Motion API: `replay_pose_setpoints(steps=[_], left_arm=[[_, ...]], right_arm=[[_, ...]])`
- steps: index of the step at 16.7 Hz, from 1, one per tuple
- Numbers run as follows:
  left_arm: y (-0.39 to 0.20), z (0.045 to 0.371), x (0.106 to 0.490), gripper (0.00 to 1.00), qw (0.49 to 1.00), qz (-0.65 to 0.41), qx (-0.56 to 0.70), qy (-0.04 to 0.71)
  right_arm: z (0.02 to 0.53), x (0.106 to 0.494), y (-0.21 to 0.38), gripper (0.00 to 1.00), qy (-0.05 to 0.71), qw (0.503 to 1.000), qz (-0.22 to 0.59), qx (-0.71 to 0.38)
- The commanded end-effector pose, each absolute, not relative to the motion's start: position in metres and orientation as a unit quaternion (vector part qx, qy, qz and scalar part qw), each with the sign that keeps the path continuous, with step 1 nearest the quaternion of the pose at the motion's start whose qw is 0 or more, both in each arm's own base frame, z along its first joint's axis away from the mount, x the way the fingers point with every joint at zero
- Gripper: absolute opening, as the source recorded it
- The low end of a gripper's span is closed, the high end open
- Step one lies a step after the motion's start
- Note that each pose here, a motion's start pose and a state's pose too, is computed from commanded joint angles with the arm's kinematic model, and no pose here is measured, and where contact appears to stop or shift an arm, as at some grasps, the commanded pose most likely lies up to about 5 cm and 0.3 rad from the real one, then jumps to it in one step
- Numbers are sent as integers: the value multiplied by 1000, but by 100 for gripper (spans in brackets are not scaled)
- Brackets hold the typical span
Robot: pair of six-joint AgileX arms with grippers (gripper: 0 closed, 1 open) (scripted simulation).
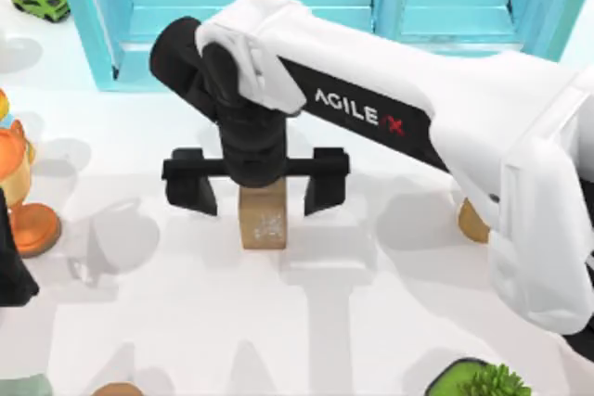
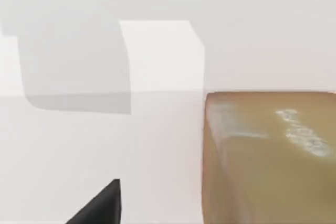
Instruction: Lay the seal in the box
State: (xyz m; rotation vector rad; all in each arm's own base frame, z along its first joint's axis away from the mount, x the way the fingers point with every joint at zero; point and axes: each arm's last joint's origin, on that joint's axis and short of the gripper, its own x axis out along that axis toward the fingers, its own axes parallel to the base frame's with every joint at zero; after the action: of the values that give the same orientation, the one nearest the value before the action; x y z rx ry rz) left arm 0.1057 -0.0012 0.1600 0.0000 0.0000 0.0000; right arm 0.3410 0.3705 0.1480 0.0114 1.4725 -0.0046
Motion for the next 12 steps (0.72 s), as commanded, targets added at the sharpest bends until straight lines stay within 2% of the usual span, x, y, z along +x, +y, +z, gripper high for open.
replay_pose_setpoints(steps=[8,12], left_arm=[[-1,160,106,100,1000,0,0,0],[-1,160,106,100,1000,0,0,0]], right_arm=[[131,340,368,100,672,741,-2,5],[131,340,368,70,672,741,-2,5]])
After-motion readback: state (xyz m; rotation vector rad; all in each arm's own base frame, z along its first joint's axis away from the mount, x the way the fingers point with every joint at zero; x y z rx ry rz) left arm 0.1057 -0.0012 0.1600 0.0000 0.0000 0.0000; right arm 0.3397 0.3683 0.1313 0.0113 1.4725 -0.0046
